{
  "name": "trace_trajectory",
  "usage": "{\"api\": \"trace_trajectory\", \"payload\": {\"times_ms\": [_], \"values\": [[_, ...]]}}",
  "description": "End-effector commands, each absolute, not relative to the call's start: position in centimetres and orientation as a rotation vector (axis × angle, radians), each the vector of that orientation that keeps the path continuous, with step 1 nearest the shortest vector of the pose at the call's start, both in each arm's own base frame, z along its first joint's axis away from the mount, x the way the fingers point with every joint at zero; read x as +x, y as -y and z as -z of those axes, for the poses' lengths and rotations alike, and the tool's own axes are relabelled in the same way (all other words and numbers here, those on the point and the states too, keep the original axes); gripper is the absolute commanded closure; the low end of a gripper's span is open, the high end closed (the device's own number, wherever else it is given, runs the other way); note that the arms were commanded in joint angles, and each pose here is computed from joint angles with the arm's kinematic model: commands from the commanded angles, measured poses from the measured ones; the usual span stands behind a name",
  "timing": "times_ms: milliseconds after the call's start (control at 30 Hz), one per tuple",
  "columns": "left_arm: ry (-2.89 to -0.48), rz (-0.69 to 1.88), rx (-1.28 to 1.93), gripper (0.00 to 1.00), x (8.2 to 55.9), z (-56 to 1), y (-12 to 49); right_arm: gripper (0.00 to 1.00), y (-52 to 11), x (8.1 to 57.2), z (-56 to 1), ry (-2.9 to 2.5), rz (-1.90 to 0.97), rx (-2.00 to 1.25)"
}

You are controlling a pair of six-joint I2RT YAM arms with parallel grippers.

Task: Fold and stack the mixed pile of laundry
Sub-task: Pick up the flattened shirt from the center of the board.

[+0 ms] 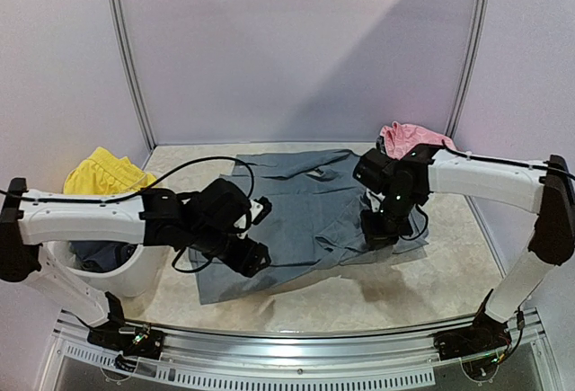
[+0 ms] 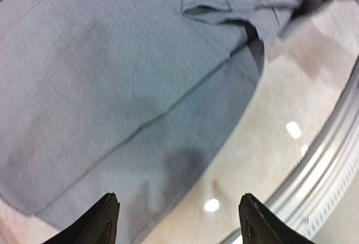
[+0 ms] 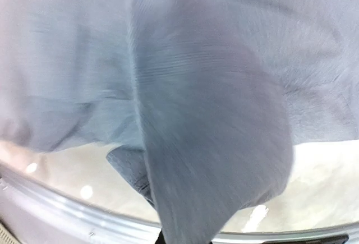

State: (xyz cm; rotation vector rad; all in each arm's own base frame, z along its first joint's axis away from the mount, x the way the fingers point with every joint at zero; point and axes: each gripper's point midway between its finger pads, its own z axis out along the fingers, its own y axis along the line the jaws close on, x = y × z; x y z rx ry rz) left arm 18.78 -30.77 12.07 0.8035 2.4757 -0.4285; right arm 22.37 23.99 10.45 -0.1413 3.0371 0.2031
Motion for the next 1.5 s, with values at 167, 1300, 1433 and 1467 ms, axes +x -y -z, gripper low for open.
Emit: {"api": "trace_trajectory", "payload": {"times_ms": [167,1300,1433,1467], "values": [[-2.636,0.262,0.618,0.26,13.5,-11.1,21.4,1.00,-24.8,19.2,-19.1,-2.908,-0.589,-0.425],[-2.953,0.158,0.118,0.46,10.3,-1.4,17.6,1.00,-20.2,10.9,-35.0,-2.370,-1.165,-0.436],[-2.950,0.137,0.134,0.54,10.8,-0.8,18.1,1.00,-20.0,10.8,-35.0,-2.366,-1.169,-0.423],[-2.947,0.131,0.139,0.55,11.1,-0.7,18.3,1.00,-20.0,10.8,-35.1,-2.366,-1.170,-0.421]]}}
